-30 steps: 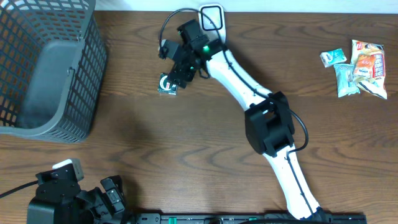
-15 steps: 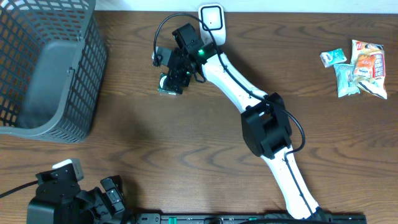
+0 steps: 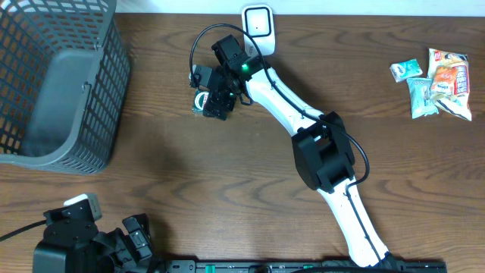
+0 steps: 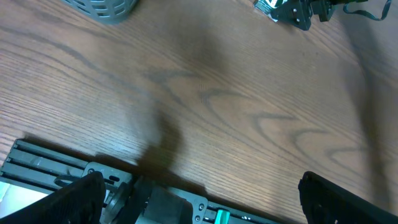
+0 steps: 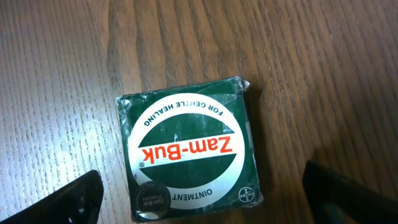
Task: Scan the item barcode
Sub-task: 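Grasp the green Zam-Buk tin with the right gripper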
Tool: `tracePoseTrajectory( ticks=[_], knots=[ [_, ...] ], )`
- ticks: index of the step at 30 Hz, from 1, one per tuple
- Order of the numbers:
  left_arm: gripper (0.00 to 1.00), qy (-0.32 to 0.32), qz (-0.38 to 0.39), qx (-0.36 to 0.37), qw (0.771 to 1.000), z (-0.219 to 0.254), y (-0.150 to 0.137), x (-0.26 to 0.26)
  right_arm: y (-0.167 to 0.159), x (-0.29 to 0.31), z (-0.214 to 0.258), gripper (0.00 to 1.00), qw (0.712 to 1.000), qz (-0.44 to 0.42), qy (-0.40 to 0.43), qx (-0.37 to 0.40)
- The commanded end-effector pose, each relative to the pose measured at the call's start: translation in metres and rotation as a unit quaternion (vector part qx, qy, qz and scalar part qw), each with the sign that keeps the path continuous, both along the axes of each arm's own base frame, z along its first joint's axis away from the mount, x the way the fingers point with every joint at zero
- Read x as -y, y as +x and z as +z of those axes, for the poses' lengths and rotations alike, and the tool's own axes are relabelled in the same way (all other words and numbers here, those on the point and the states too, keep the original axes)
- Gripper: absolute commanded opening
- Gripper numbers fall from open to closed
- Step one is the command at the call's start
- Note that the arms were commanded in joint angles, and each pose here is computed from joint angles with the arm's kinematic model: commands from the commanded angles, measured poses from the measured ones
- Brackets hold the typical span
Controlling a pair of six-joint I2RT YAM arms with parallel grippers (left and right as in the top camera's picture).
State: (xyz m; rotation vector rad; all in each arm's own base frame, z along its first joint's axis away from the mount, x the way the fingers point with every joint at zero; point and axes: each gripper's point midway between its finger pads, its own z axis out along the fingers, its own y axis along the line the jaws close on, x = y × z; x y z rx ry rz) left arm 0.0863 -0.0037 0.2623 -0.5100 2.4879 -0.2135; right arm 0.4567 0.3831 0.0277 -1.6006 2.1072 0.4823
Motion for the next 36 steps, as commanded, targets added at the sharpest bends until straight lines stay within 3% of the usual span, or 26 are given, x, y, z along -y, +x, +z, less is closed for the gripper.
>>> tracePoseTrajectory(
  ticks=[1, 17, 20, 22, 24, 31, 36],
  knots=[
    [0.98, 0.001, 0.008, 0.002, 1.0, 0.001, 0.0, -0.002, -0.004, -0.001, -0.016, 0.96, 1.0, 0.011, -0.007, -0.006],
    [0.98, 0.001, 0.008, 0.002, 1.0, 0.001, 0.0, -0.002, -0.01, -0.005, -0.04, 0.95, 0.999, 0.013, -0.032, -0.007],
    [0.98, 0.001, 0.008, 0.002, 1.0, 0.001, 0.0, -0.002, -0.01, -0.006, -0.04, 0.9, 0.999, 0.012, -0.033, -0.005],
    [0.98, 0.001, 0.008, 0.002, 1.0, 0.001, 0.0, -0.002, -0.01, -0.006, -0.04, 0.81, 0.999, 0.002, -0.031, -0.01],
    [0.98, 0.001, 0.008, 0.002, 1.0, 0.001, 0.0, -0.002, -0.009, -0.006, -0.039, 0.72, 0.999, -0.016, -0.028, -0.02],
    [0.97, 0.001, 0.008, 0.002, 1.0, 0.001, 0.0, -0.002, -0.017, -0.007, -0.032, 0.55, 0.99, -0.11, -0.025, -0.086],
    [0.98, 0.001, 0.008, 0.002, 1.0, 0.001, 0.0, -0.002, -0.038, 0.004, -0.012, 0.57, 0.962, -0.218, -0.056, -0.157]
  ],
)
